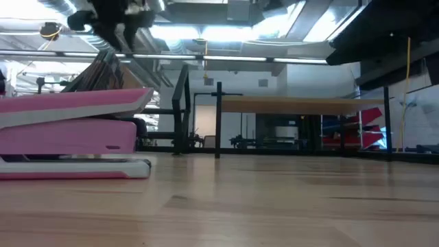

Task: Stock shelves
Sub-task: Remove the brown book from the book holder

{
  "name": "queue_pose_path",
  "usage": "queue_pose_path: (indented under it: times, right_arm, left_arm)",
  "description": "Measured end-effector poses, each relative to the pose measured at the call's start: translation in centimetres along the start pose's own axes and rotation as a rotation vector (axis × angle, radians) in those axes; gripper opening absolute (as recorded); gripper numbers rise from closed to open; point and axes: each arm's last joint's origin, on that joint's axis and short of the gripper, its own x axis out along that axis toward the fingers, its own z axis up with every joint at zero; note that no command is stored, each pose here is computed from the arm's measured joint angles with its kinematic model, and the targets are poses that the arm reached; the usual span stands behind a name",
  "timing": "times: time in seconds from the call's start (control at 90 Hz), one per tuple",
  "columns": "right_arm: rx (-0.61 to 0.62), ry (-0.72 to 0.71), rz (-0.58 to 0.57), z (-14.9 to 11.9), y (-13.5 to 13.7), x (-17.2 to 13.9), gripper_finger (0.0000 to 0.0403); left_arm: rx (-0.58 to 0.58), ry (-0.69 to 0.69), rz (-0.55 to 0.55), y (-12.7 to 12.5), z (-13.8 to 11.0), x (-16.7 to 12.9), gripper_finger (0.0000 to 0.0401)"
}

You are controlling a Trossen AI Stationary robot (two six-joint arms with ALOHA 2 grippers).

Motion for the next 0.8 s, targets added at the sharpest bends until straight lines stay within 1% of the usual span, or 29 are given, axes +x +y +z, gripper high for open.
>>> queue_pose_path:
  times: [0.144,0.3,0.389,0.556,0.644,0.8]
  right_arm:
    - [0.000,-0.003,-0.004,0.0,0.0,0.0,0.0195]
    - [0.000,-0.005,-0.007,0.0,0.0,0.0,0.0195]
    - [-0.004,-0.005,-0.007,0.0,0.0,0.0,0.0195]
    - [-0.008,-0.006,-0.007,0.0,0.0,0.0,0.0195]
    - [-0.019,-0.010,-0.013,0.0,0.0,0.0,0.0195]
    - [-0.025,-0.011,-0.015,0.0,0.0,0.0,0.0195]
  left_arm:
    - [-0.029,-0.009,0.083,0.8,1.8,1.4,0.0126]
    - [-0.060,0.036,0.141,1.7,2.6,2.8,0.0128]
    - [-0.047,0.067,0.153,2.1,2.8,3.3,0.0137]
    - [-0.006,0.104,0.157,2.4,3.0,3.8,0.0178]
    - [0.008,0.113,0.175,2.5,2.6,4.2,0.0198]
    - [0.043,0.125,0.220,2.9,1.5,5.1,0.0214]
